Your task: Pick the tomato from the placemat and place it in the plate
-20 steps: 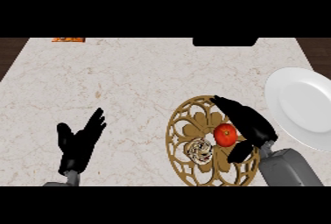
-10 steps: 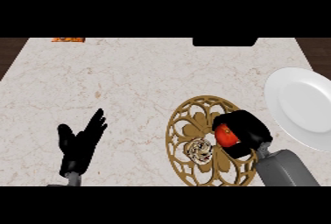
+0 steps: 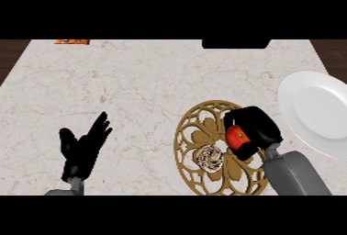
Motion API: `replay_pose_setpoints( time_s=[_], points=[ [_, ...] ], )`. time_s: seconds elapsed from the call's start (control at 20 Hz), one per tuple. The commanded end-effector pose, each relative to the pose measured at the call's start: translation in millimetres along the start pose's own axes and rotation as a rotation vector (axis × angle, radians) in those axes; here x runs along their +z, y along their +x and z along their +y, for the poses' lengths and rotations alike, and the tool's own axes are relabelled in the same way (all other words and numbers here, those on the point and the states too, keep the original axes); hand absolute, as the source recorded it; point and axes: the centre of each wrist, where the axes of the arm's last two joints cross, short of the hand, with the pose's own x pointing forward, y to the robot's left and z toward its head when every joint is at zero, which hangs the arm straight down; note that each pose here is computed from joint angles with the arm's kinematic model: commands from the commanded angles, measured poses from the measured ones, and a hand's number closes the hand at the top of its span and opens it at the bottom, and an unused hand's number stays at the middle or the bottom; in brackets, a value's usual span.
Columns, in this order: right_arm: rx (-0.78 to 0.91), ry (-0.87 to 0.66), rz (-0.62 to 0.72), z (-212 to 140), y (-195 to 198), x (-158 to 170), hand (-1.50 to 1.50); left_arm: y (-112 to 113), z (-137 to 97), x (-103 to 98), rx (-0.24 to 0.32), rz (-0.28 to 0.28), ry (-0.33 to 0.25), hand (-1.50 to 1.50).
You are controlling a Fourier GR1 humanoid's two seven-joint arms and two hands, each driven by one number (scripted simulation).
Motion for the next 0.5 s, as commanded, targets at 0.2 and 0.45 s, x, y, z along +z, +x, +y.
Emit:
replay_pose_setpoints(
  time_s=[0.2, 0.45],
  points=[
    [-0.232, -0.447, 0.748, -46.9, -30.9, -22.3, 1.50, 3.0, -1.8, -0.8, 0.008, 0.001, -0.006, 0.00],
    [-0.204, -0.823, 1.010, -94.6, -25.2, -38.9, 1.50, 1.7, -8.0, -0.9, -0.013, -0.004, -0.038, 0.00]
  ],
)
